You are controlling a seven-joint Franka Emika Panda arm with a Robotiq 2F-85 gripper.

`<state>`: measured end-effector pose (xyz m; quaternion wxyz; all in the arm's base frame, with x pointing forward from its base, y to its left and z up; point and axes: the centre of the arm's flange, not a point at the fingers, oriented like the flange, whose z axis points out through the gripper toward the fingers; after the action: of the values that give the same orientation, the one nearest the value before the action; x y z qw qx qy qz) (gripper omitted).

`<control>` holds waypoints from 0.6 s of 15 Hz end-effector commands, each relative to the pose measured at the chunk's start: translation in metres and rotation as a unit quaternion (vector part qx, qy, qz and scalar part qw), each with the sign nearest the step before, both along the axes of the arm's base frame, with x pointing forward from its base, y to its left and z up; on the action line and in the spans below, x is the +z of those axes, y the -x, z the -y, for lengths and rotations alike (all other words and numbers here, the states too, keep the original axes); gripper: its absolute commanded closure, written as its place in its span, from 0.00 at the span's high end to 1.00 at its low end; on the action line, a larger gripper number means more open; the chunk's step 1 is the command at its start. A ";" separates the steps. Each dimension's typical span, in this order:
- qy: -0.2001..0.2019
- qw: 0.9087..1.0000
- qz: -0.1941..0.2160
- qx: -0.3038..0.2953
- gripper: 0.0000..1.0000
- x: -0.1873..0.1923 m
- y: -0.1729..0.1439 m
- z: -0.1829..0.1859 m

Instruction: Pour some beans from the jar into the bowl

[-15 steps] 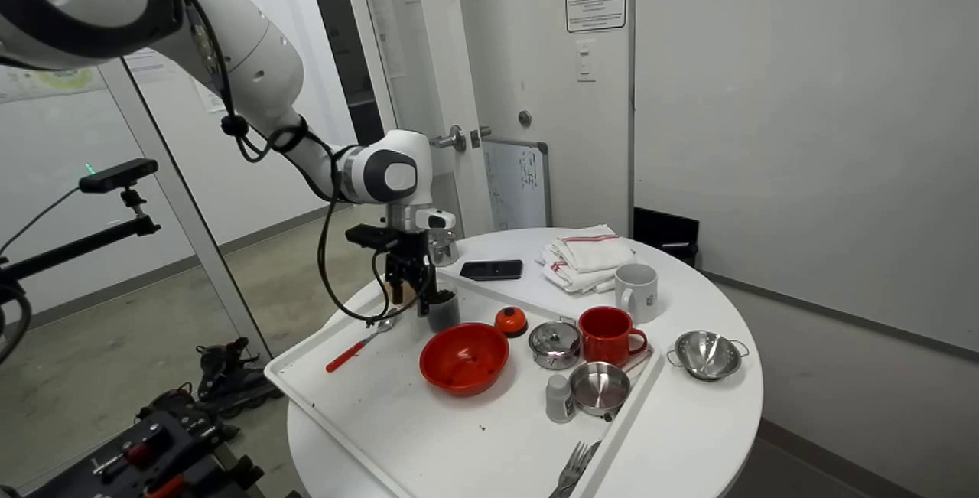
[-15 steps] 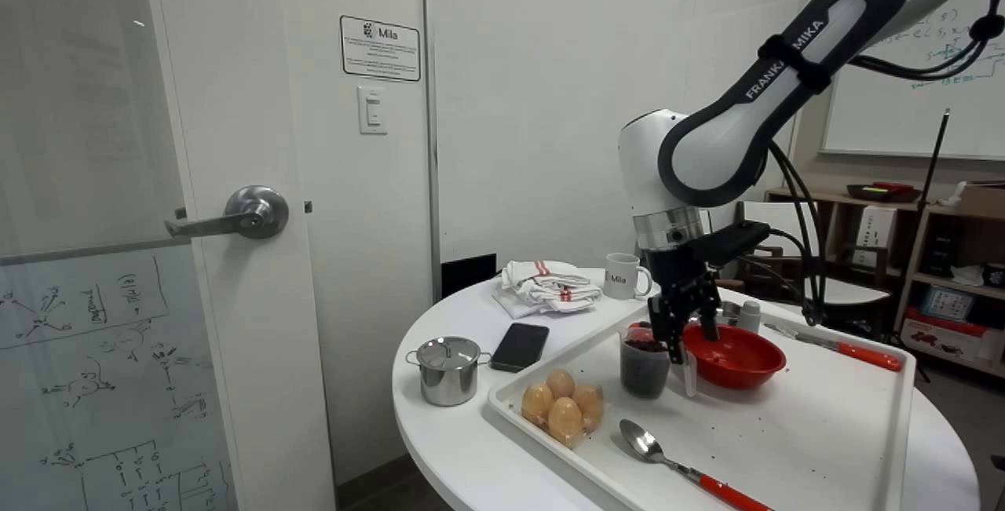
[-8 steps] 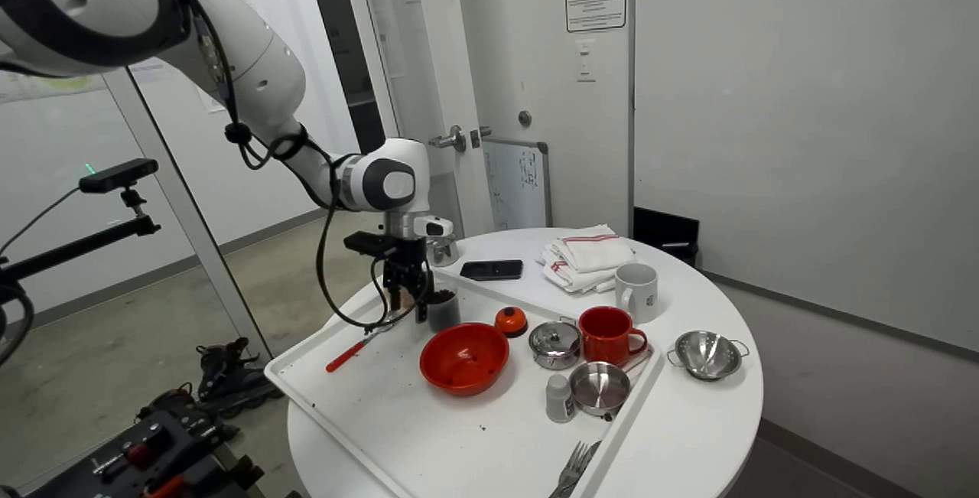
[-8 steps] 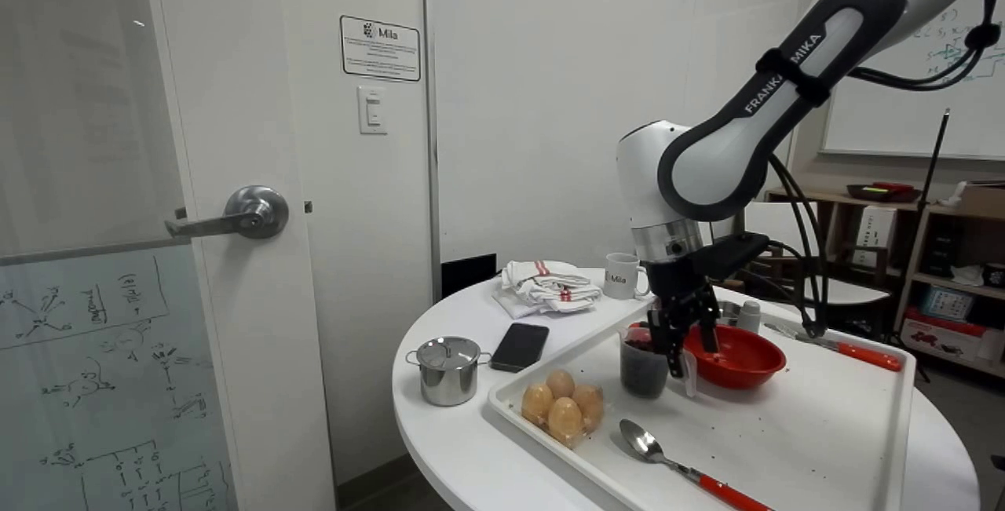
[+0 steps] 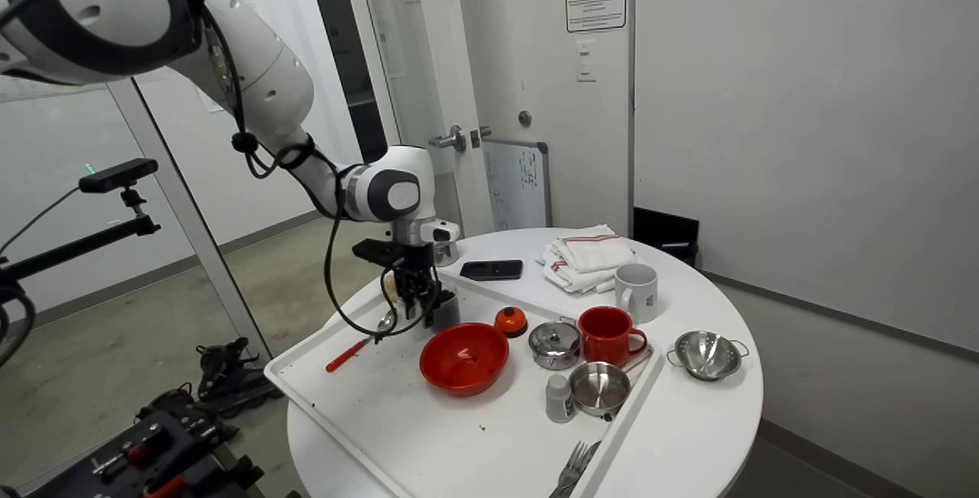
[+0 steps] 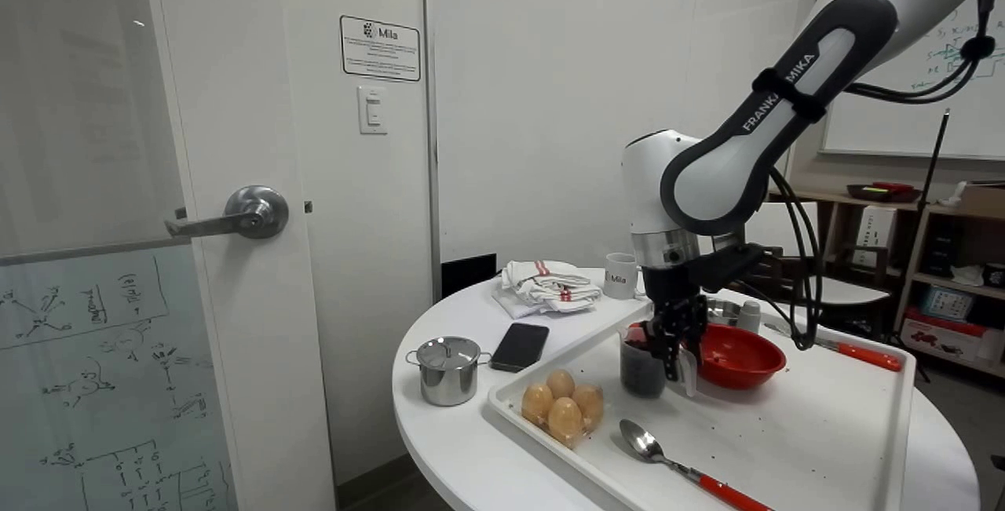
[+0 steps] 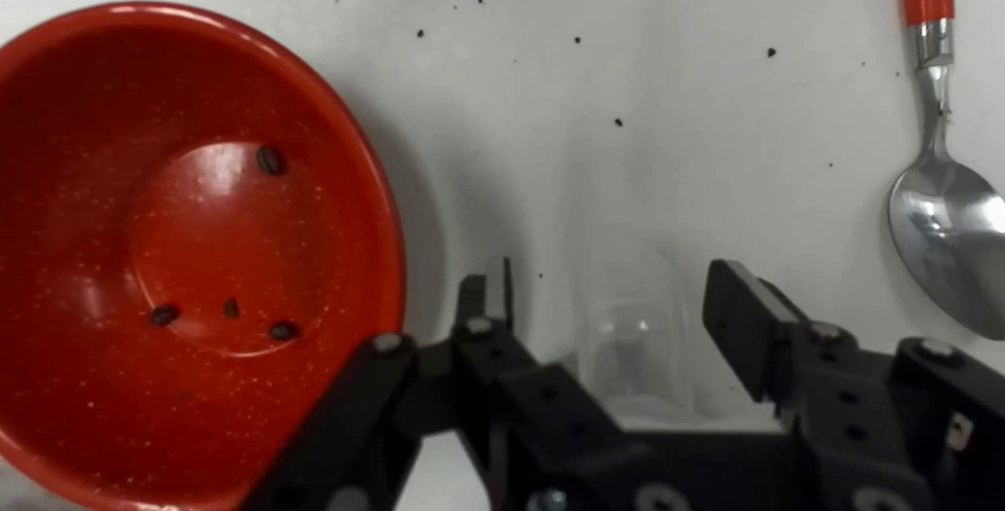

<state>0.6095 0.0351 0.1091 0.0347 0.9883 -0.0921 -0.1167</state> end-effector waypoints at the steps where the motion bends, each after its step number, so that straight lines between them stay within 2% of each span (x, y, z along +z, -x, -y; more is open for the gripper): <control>1: -0.011 1.000 0.011 0.002 0.34 -0.003 0.001 0.010; 5: -0.027 1.000 -0.003 0.003 0.07 0.000 0.001 0.014; 7: -0.035 0.999 -0.012 0.005 0.12 0.003 0.001 0.014; 9: -0.049 0.998 -0.026 0.012 0.12 0.009 0.000 0.016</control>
<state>0.6095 0.0217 0.1087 0.0156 0.9886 -0.0858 -0.1229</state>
